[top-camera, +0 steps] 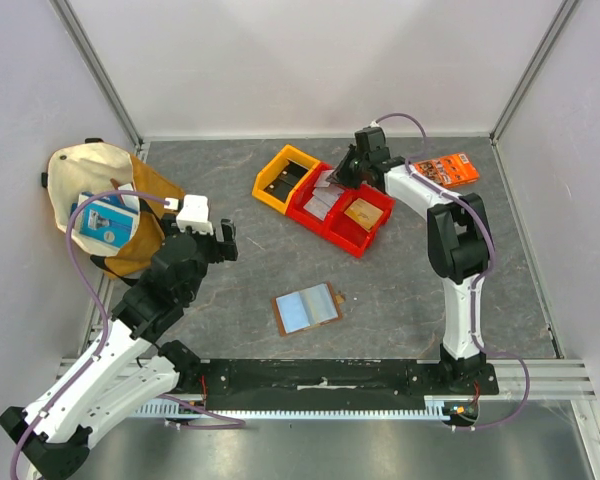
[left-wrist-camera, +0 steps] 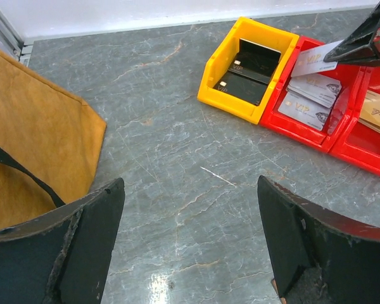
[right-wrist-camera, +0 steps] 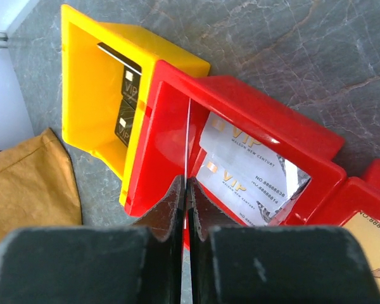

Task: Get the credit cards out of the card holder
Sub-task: Place the credit card in the storage box, then remove the credit card from the card holder.

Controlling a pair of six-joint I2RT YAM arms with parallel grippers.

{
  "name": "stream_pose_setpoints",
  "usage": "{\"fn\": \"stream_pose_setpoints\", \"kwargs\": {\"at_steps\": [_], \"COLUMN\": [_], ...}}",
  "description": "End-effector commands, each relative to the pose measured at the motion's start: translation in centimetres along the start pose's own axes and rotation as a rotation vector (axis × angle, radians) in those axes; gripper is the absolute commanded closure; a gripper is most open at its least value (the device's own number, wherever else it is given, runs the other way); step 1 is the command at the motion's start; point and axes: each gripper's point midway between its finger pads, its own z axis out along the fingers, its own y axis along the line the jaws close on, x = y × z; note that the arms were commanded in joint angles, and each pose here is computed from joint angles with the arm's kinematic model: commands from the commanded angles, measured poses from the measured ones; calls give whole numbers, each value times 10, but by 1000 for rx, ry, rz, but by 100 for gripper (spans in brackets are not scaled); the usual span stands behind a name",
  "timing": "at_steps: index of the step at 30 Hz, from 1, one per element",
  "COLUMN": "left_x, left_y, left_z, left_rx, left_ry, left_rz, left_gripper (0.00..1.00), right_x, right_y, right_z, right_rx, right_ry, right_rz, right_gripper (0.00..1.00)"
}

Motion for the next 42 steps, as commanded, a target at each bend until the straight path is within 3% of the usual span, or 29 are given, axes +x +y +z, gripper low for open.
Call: {"fn": "stream_pose_setpoints", "kwargs": {"at_steps": [1,6,10,17,23,27,33,37,42], "left_x": [-12,-11,-9,-5,1,7,41,74,110], "left_y": [3,0,-1,-7,-24,-46,-95,-124,-154], "left_z": [1,3,4,6,7,8,2,-8,-22], "left_rx": [-14,1,6,31,108,208,396,467,488], "left_ry": [-50,-44,-33,-13,26,85,280,419,525], "left_rz": [1,6,12,11,-6,-33,-170,-263,-317], "left_gripper": [10,10,10,8,7,7,10,16,30], "right_x": [-4,0,-16,-42,-15,27,102,155,195], "right_y": [1,-4,-4,-10,4,9,12,9,-9], "right_z": [9,6,-17,-68,-112,-141,-169,-181,-177], "right_rx": [12,23,55,168,69,-12,-110,-167,-159], "right_ry": [-5,7,-69,-177,-125,-61,39,115,197], "right_rz": [12,-21,-86,-227,-390,-478,-575,-614,-615], "right_gripper": [91,81,70,43,31,28,23,26,34]}}
